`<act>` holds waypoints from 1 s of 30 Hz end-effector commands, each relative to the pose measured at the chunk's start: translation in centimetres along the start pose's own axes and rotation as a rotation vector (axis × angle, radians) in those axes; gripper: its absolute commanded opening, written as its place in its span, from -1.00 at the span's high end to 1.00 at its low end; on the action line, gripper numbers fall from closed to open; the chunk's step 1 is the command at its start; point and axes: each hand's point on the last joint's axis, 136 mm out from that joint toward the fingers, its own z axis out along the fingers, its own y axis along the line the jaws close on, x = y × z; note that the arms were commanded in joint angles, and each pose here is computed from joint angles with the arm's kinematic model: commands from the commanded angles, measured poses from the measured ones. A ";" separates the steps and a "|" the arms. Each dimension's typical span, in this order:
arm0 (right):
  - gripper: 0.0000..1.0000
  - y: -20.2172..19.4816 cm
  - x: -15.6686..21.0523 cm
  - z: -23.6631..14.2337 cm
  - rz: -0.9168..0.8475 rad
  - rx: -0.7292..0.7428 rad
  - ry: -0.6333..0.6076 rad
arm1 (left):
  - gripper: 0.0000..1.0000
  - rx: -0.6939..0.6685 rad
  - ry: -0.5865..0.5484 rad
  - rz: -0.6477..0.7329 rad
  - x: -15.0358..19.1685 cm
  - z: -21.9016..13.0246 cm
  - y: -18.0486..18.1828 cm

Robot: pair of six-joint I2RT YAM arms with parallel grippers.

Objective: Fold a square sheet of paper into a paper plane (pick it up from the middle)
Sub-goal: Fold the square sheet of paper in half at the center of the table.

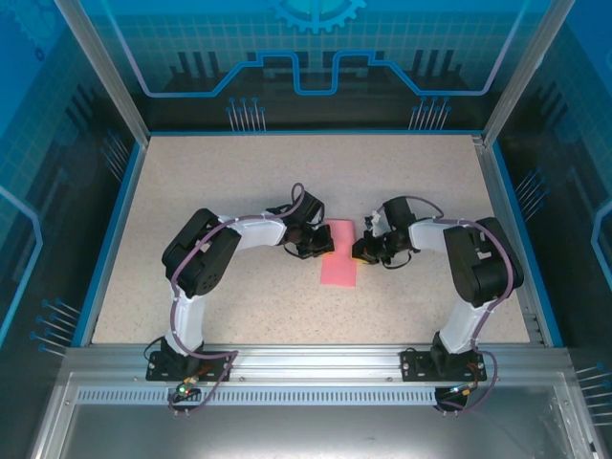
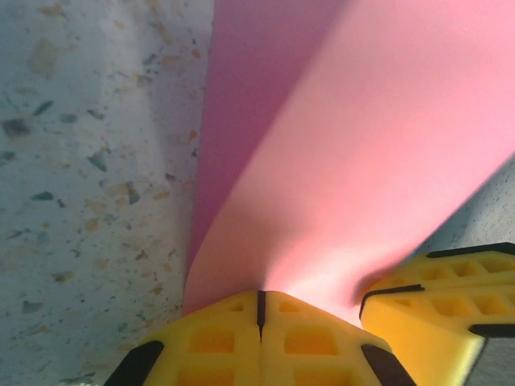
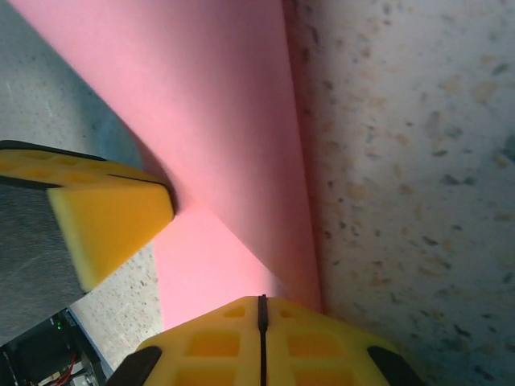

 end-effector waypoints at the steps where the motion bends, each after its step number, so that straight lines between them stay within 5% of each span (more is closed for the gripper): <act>1: 0.86 -1.8 0.4 0.5 0.035 0.034 0.019 | 1.00 -0.145 0.072 -0.020 2.3 1.1 3.9; 11: 0.84 2.8 -2.0 -2.3 -0.032 -0.099 -0.059 | 1.00 -0.159 0.074 -0.013 2.3 1.0 4.1; 30: 0.87 -0.9 -2.7 -0.2 0.019 0.016 -0.008 | 1.00 -0.166 0.076 -0.010 2.3 0.9 4.2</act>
